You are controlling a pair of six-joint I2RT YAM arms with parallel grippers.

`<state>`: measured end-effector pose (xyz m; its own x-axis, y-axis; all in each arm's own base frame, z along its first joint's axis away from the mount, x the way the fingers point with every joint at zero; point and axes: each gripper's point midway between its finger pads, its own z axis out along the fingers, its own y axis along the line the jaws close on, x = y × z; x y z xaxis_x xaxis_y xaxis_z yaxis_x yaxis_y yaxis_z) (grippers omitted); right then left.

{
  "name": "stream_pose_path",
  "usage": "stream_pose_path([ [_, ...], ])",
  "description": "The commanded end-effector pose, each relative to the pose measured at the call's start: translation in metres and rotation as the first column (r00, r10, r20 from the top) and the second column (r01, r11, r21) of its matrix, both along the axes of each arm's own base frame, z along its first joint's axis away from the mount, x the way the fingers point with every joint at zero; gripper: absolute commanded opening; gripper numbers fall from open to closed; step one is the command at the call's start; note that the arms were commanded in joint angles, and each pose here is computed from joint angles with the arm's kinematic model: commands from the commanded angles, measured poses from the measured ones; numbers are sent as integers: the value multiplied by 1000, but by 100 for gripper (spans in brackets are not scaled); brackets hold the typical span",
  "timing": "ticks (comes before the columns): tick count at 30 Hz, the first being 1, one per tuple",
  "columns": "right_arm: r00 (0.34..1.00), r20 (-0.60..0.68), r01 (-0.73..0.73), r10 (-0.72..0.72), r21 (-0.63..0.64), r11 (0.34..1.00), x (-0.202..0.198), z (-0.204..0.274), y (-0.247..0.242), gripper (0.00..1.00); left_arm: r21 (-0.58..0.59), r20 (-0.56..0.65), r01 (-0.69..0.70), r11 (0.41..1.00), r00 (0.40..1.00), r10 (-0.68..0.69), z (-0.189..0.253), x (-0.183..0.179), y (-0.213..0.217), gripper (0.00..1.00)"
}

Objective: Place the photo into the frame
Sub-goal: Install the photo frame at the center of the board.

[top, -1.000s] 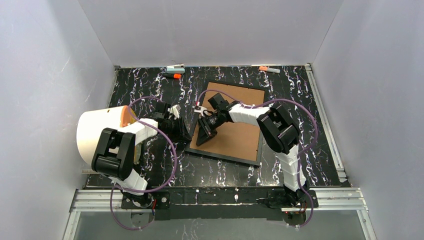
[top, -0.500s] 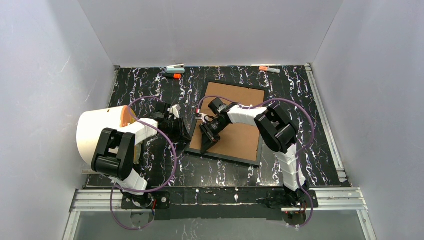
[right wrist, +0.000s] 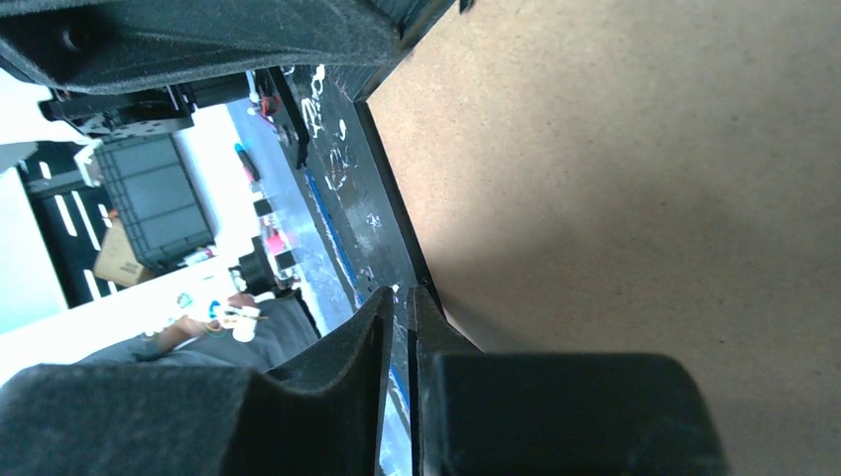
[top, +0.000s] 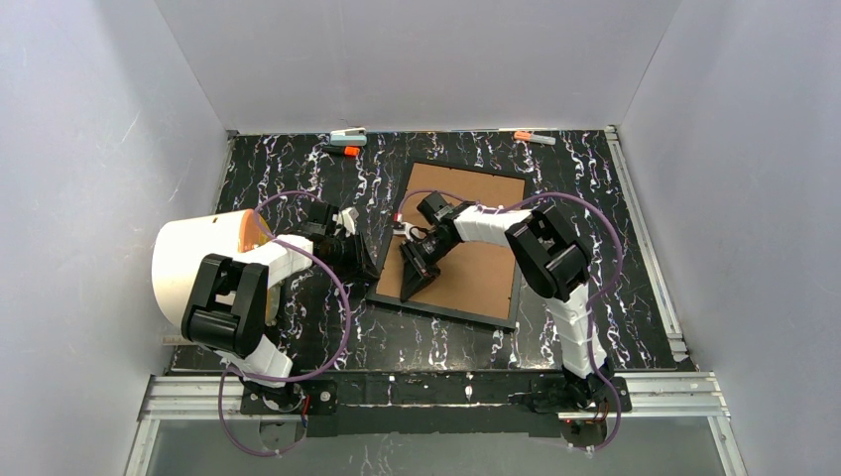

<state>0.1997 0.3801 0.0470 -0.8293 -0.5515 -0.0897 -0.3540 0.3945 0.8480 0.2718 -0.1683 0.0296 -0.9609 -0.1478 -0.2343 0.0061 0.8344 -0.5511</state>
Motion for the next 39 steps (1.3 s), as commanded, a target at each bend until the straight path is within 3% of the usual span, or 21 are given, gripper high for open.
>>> stream_pose_path([
  [1,993,91,90,-77,-155,984,32,-51,-19,22,136,-65,-21,990,997,31,-25,-14,25,17],
  [13,973,154,208,-171,-269,941,47,-72,-29,21,137,-63,-22,990,998,31,-25,-12,24,17],
  [26,903,364,371,-226,-399,839,73,-92,-60,20,147,-60,-24,989,998,33,-26,-12,26,17],
  [34,856,438,406,-273,-244,881,86,-41,-46,26,147,-58,-24,989,998,33,-25,-11,26,17],
  [39,878,353,372,-323,-80,925,86,7,-41,33,118,-44,-20,993,999,26,-19,-8,21,23],
])
